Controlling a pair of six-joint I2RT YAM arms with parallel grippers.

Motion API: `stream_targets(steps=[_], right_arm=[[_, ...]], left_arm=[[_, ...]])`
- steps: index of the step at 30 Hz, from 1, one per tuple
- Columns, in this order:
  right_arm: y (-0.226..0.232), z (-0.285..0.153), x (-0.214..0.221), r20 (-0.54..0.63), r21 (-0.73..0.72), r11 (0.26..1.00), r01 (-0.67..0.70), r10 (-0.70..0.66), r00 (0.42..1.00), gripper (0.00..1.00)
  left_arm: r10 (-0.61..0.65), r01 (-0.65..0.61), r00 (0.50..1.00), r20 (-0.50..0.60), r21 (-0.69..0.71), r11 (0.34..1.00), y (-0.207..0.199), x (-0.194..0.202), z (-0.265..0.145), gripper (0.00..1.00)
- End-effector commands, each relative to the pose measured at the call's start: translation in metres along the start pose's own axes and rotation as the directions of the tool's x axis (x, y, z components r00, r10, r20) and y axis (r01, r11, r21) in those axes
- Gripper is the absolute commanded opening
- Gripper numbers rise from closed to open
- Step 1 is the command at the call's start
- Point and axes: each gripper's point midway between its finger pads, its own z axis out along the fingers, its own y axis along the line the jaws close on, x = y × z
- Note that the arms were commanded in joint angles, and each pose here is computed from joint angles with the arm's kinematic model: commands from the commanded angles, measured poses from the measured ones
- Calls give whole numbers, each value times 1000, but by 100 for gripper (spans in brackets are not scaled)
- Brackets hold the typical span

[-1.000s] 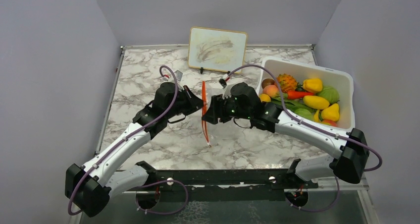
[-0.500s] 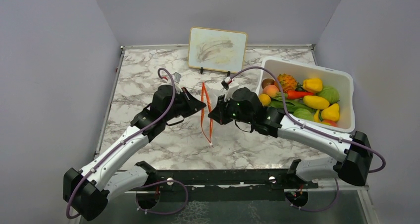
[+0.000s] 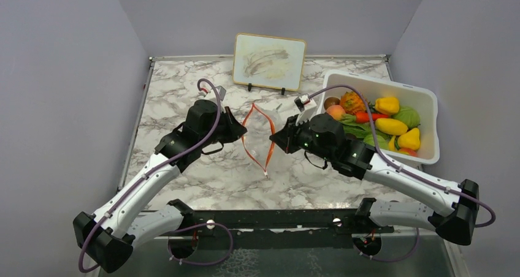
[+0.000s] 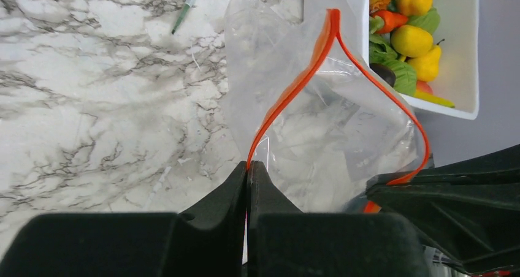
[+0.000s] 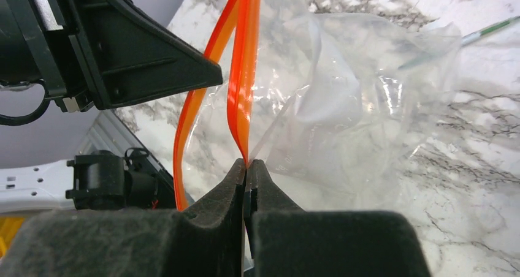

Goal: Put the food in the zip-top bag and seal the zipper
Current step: Open the zipper of the food storage bag.

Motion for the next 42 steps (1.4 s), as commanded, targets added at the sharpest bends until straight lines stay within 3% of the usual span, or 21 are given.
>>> stream_targets(steps=[1, 7, 12, 17, 21, 26, 30, 35, 36, 38, 39, 42], right_arm=[[-10, -13, -21, 96, 63, 998, -13, 7, 995, 1], [-4, -17, -26, 134, 21, 998, -52, 48, 990, 1], [20, -14, -31, 170, -121, 991, -65, 85, 982, 1], [32, -7, -36, 186, -181, 980, -80, 114, 976, 1], [36, -1, -38, 191, -190, 979, -68, 105, 976, 1], [36, 7, -39, 191, -187, 980, -62, 98, 977, 1], [37, 10, -34, 177, -191, 979, -65, 100, 979, 1], [24, 9, -21, 151, -145, 987, -69, 91, 984, 1], [21, 7, -19, 148, -137, 988, -72, 92, 985, 1], [12, 5, -13, 143, -102, 992, -77, 91, 986, 1], [7, 4, -10, 140, -80, 994, -79, 90, 986, 1], [-13, 0, -2, 137, 8, 997, -80, 78, 988, 1]], left_arm=[[135, -130, 990, 28, -133, 983, 21, -13, -20, 7], [164, -139, 979, 120, -193, 971, 27, -31, -49, 19], [126, -126, 986, 112, -11, 992, -10, -30, -56, 43], [84, -95, 995, 58, 243, 965, -53, -15, -52, 61], [61, -70, 997, 38, 308, 949, -61, -8, -42, 70], [65, -69, 998, 23, 332, 941, -61, -3, -25, 72], [86, -89, 996, 22, 264, 960, -49, -5, -13, 58], [148, -150, 984, 96, 8, 989, -6, -24, -14, 47], [158, -156, 980, 122, -29, 987, -1, -30, -18, 40], [172, -161, 971, 169, -75, 984, 5, -40, -25, 11], [179, -163, 965, 194, -93, 982, 7, -45, -30, 2], [213, -184, 946, 245, -134, 974, 10, -57, -44, 0]])
